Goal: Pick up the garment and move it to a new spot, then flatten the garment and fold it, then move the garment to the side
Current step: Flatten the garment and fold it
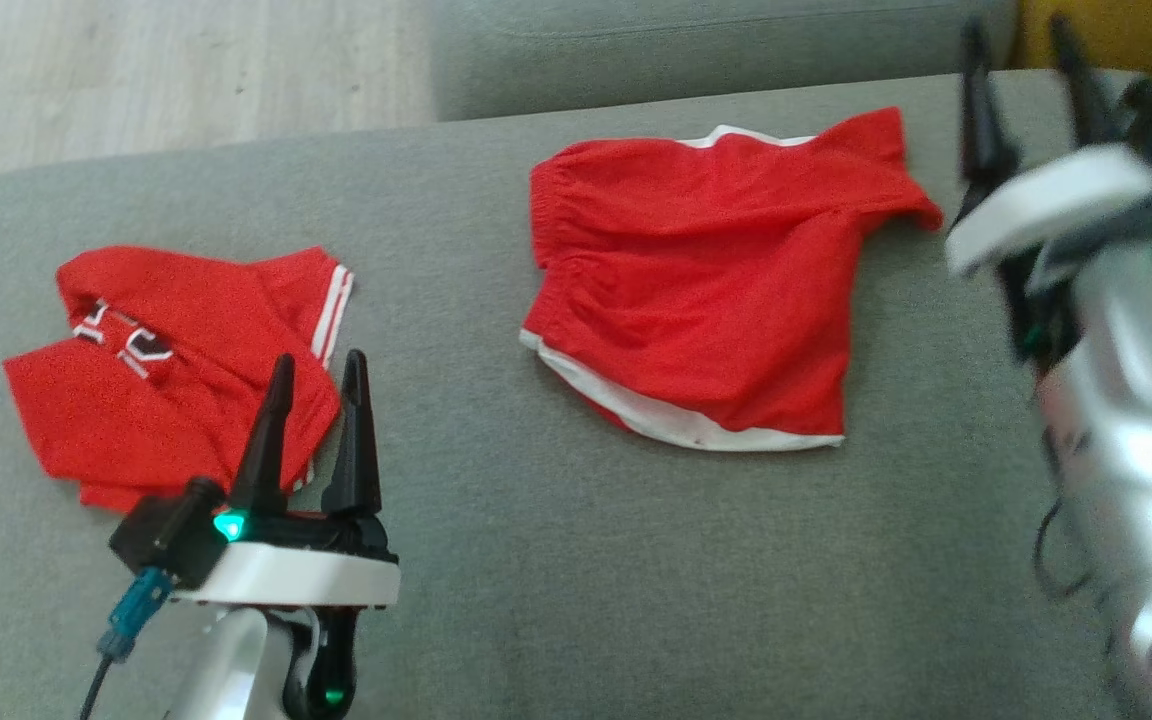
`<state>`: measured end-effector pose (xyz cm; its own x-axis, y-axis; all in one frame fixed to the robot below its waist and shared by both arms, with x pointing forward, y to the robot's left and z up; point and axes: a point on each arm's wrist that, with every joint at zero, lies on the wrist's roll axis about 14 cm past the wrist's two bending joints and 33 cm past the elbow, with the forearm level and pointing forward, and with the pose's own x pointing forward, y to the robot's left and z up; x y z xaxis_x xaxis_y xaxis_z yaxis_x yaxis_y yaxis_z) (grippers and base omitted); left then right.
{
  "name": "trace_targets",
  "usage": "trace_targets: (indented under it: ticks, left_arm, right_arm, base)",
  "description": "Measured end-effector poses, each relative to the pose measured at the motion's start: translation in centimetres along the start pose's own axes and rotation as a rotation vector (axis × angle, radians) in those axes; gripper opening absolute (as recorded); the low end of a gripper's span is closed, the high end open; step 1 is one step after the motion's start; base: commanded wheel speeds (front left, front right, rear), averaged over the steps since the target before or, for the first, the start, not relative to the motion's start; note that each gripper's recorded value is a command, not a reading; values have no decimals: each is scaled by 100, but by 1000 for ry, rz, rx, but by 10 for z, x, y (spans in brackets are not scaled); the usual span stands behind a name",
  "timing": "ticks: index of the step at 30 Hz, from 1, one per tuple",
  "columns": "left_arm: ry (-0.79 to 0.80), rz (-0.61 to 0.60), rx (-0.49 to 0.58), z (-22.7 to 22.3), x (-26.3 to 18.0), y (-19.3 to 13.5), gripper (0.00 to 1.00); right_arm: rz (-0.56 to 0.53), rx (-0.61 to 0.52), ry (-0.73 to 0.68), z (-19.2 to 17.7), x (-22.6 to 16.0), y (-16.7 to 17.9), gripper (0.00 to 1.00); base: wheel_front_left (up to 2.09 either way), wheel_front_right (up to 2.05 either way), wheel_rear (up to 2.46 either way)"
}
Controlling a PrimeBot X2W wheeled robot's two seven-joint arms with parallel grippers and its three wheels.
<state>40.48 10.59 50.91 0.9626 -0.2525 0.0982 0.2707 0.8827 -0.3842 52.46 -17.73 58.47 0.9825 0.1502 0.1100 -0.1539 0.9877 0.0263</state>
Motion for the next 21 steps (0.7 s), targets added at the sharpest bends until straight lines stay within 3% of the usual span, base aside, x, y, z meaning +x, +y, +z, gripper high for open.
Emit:
trace_targets:
  ticks: [11,21]
  left_arm:
    - [58,-78,-17,-22,11,-25,100]
    - [262,-219,89,-72,45,-48,100]
  right_arm:
    - [-120,81,134,-94,-124,3,100]
    - [-178,147,112,-94,-133,-10,100]
  base:
    - [0,0,0]
    - [0,0,0]
